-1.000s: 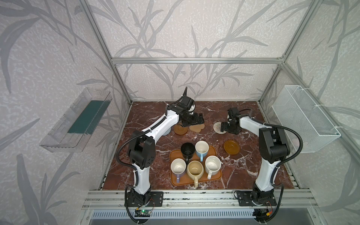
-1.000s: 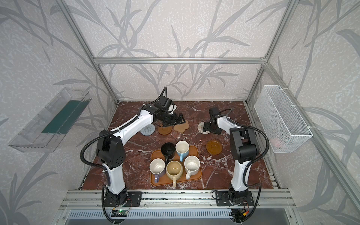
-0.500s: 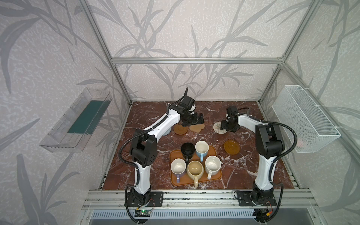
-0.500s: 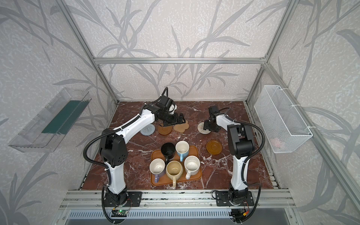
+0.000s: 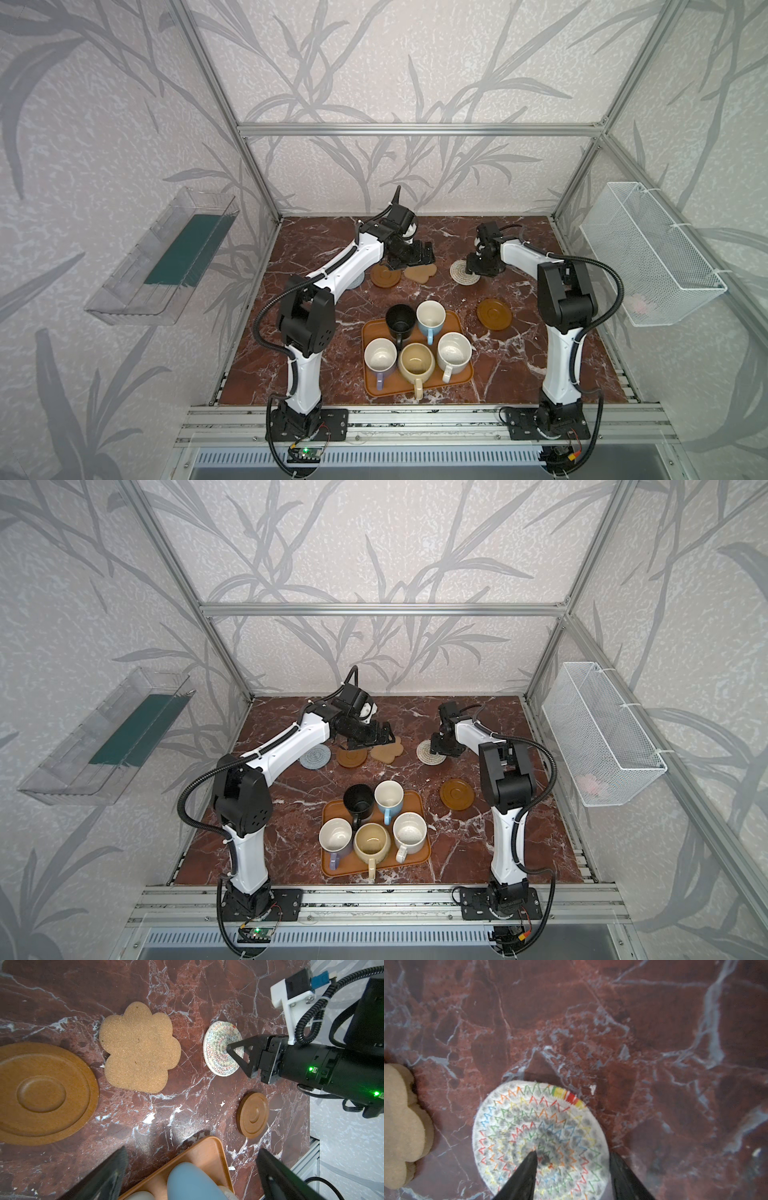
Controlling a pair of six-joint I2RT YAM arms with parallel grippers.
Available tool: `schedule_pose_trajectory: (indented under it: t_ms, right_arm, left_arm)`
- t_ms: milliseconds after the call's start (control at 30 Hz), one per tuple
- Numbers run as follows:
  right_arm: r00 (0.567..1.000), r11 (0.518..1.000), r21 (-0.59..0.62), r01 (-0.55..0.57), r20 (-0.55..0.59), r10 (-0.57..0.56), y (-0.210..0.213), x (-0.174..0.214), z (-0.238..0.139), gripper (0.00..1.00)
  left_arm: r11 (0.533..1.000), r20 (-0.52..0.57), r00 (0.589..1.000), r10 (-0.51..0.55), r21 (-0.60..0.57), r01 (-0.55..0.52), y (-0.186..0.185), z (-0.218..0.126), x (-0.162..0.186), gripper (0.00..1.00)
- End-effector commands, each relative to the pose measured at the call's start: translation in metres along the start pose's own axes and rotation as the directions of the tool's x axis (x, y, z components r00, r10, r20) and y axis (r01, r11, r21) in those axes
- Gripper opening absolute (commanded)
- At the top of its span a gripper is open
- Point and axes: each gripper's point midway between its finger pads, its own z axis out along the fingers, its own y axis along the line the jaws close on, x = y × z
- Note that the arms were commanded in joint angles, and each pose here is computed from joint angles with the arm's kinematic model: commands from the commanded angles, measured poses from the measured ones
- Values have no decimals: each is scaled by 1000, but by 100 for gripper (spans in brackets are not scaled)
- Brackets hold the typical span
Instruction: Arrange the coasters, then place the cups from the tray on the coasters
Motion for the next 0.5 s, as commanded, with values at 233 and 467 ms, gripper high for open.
schedule_pose_trajectory:
  t_ms: [233,467]
  right_arm:
    - [994,995,87,46,-107,-36,9,21,21,52]
    - [994,996,83,42,-105,-34,15,20,24,51]
  left_arm:
    - [1000,8,1000,-2,-22,2,8,-4,-2,99]
    - [1000,14,1000,-11,-25,11,11,-6,-2,99]
